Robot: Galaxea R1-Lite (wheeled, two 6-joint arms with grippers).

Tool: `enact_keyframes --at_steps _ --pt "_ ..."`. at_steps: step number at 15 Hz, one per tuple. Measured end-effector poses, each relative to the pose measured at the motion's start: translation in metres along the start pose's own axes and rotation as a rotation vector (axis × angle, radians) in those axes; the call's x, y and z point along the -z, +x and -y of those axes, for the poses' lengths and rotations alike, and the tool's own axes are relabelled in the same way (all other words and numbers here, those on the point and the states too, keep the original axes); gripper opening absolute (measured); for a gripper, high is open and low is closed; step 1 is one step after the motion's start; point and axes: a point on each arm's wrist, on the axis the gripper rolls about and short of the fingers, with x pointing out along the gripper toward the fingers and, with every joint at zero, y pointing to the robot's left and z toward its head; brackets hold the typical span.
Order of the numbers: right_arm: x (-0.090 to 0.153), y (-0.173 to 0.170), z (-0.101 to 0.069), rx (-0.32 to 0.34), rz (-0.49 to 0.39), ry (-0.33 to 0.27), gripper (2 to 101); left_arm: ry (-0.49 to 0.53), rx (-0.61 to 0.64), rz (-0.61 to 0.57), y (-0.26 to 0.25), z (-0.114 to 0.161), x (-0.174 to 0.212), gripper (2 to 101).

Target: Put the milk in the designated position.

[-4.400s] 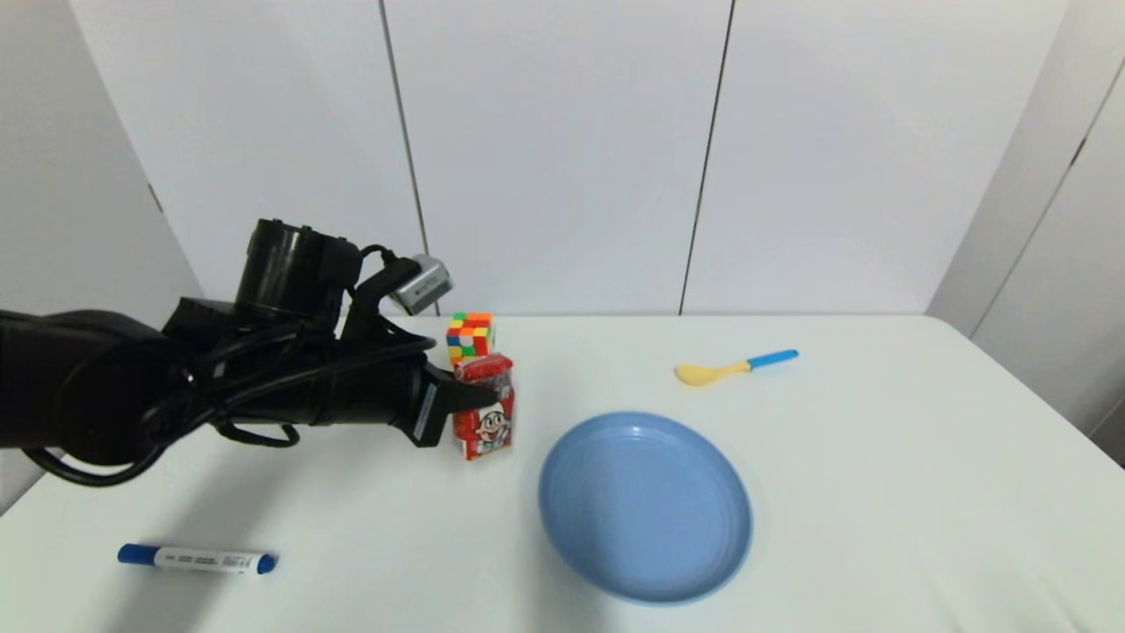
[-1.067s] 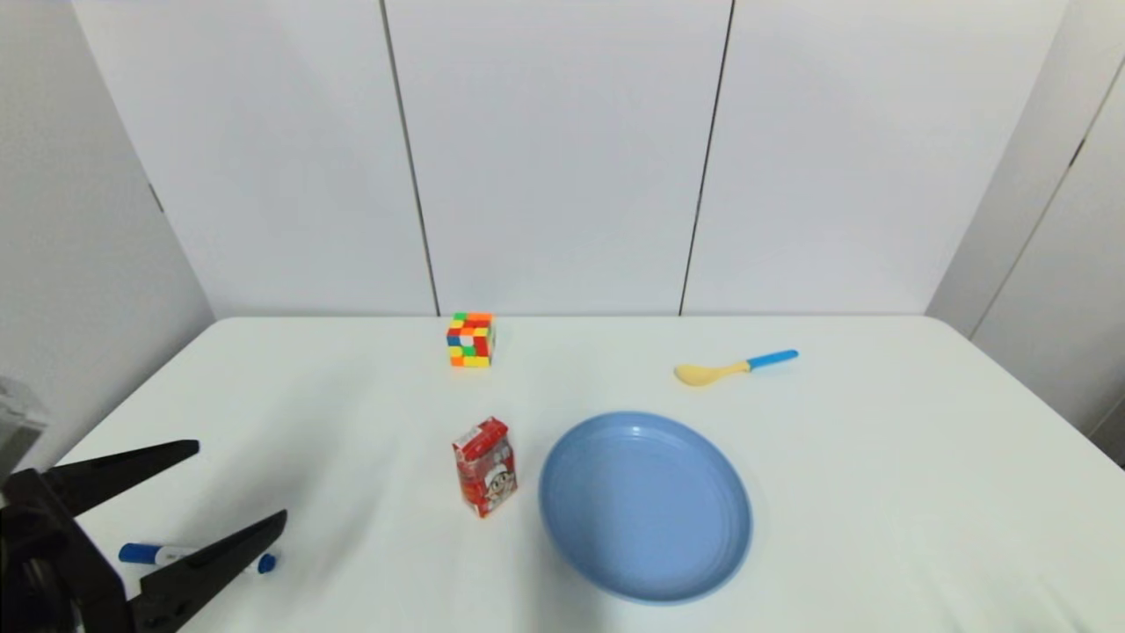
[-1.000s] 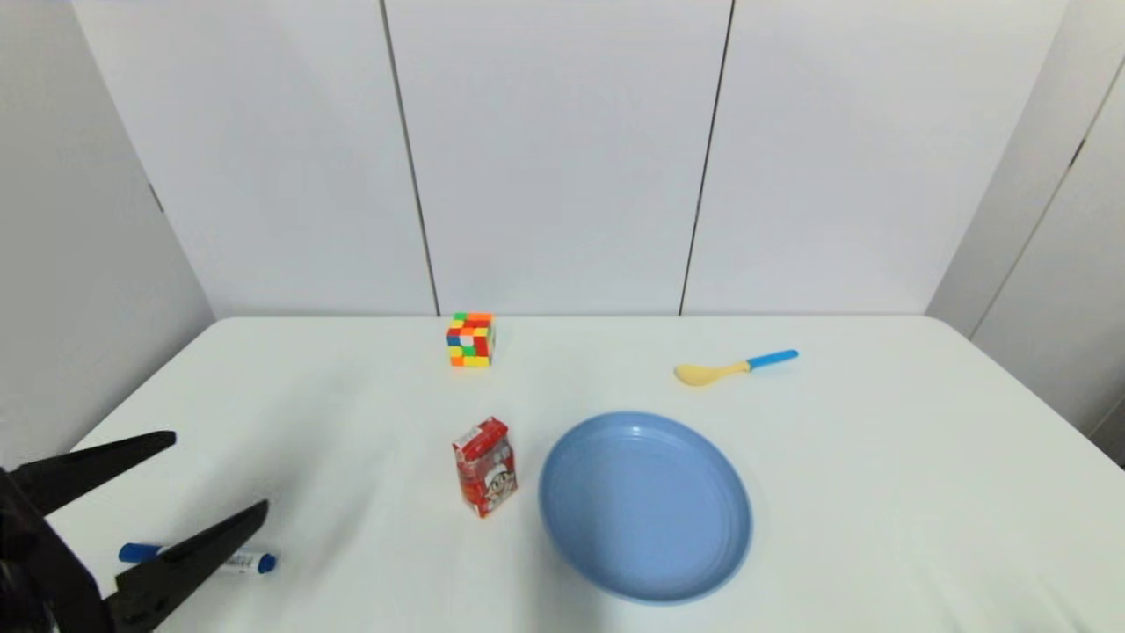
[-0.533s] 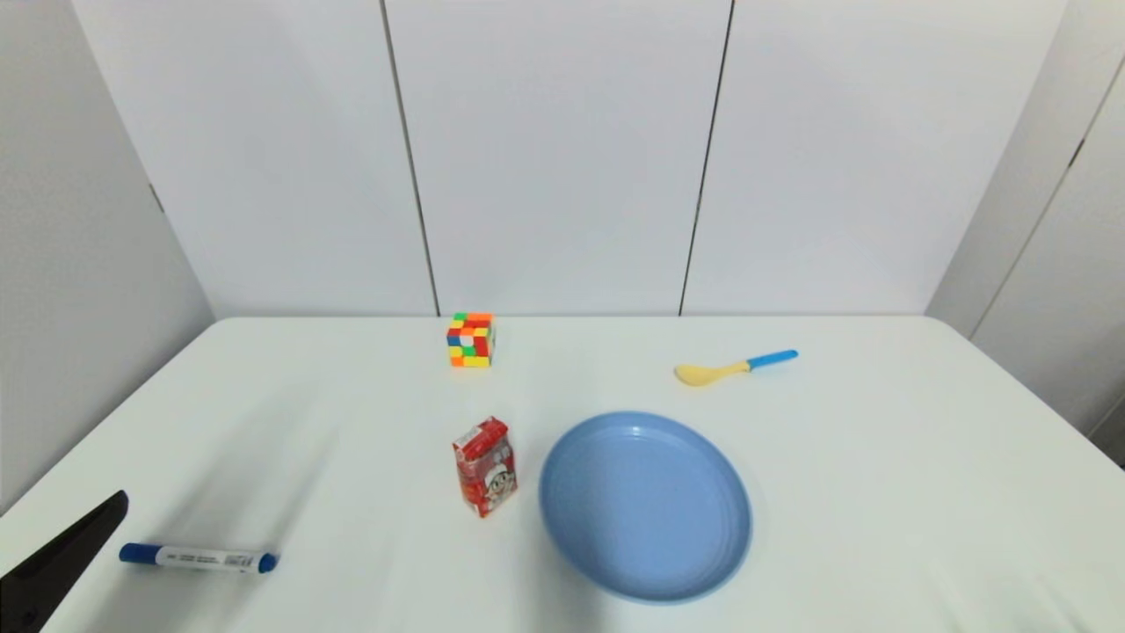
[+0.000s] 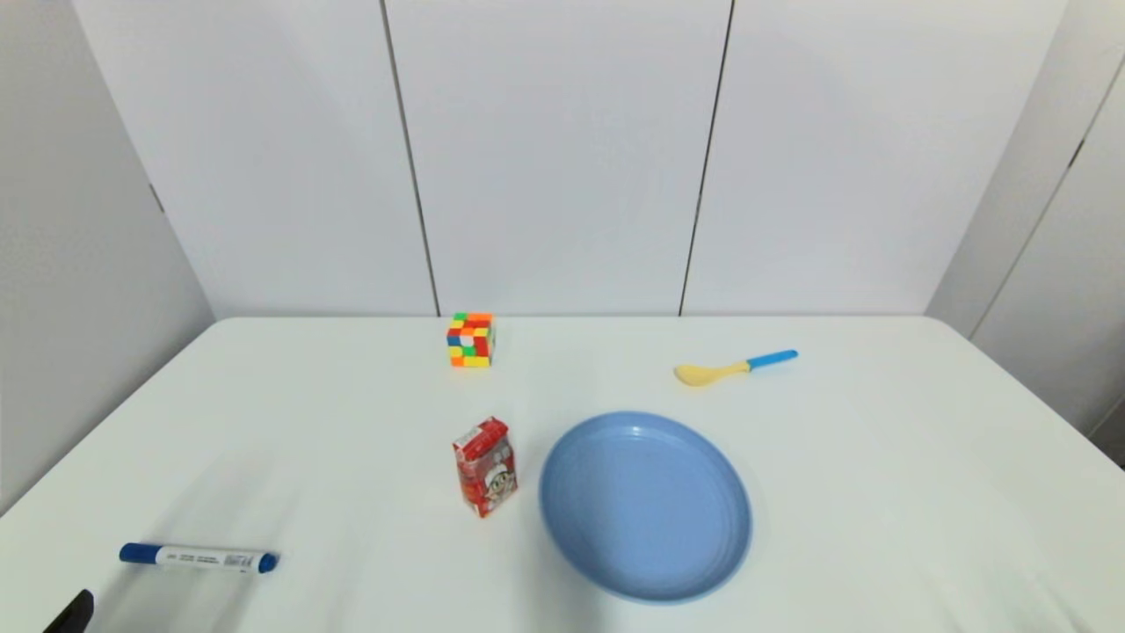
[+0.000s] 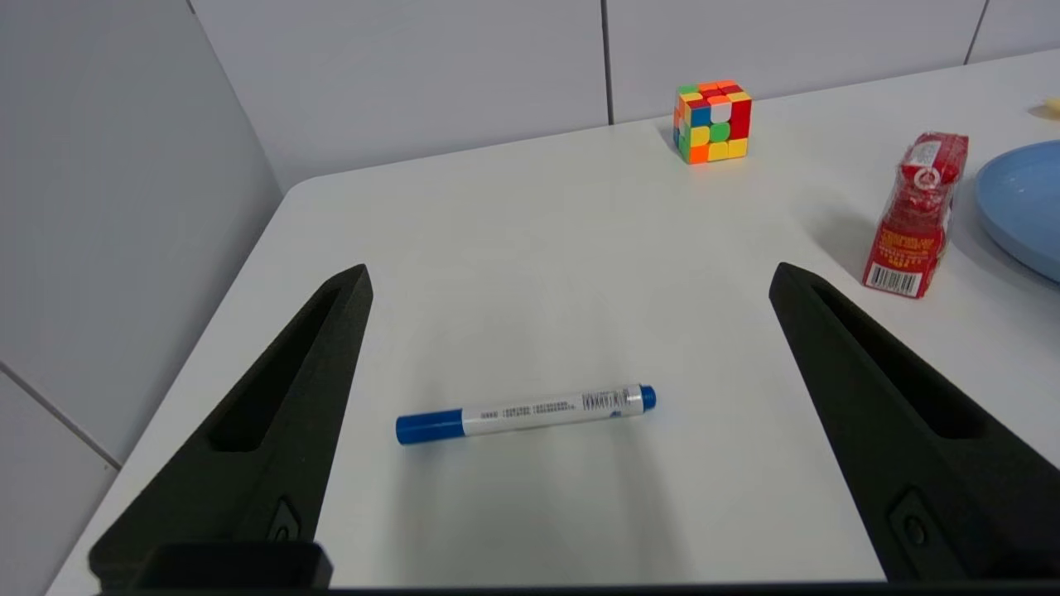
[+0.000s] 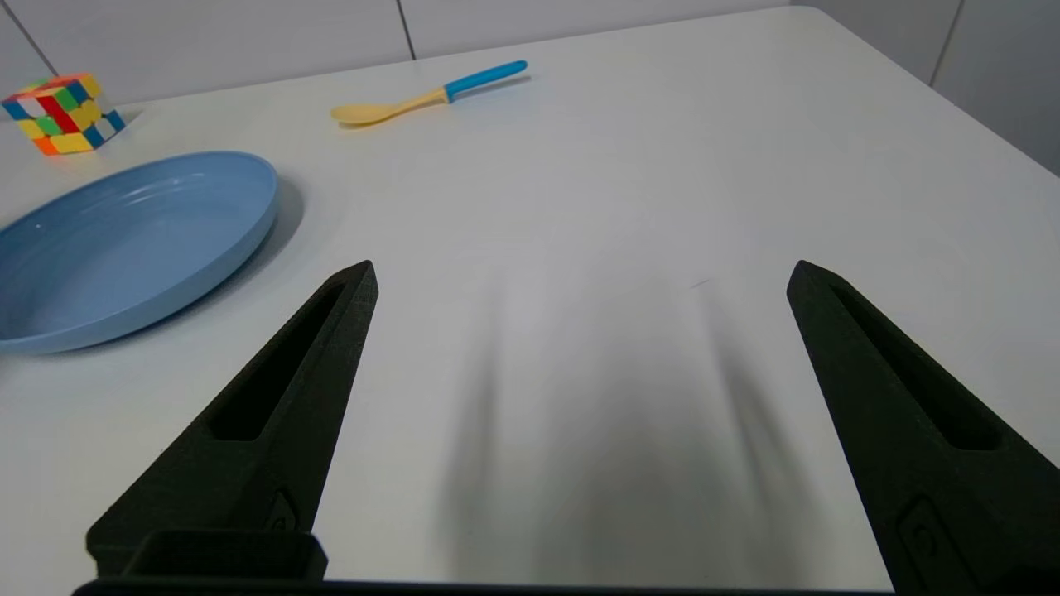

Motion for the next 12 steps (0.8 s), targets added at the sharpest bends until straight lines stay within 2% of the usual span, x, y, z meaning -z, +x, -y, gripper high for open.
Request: enact_keyframes --at_steps 4,8,10,12 --pt "0.0 0.0 0.0 0.0 0.0 0.0 98.0 0.004 0.003 0.028 -0.014 0.006 0.026 97.1" --pt "0.0 0.0 0.0 0.0 0.0 0.0 98.0 0.007 -0.022 -0.066 -0.023 0.009 0.048 97.3" --pt "0.0 0.0 0.0 0.0 0.0 0.0 98.0 -0.022 -0.054 -0.057 -0.024 0.009 0.049 97.4" --pt "0.0 0.0 0.0 0.0 0.0 0.0 98.0 -0.098 -0.077 -0.053 -0.024 0.008 0.049 97.5"
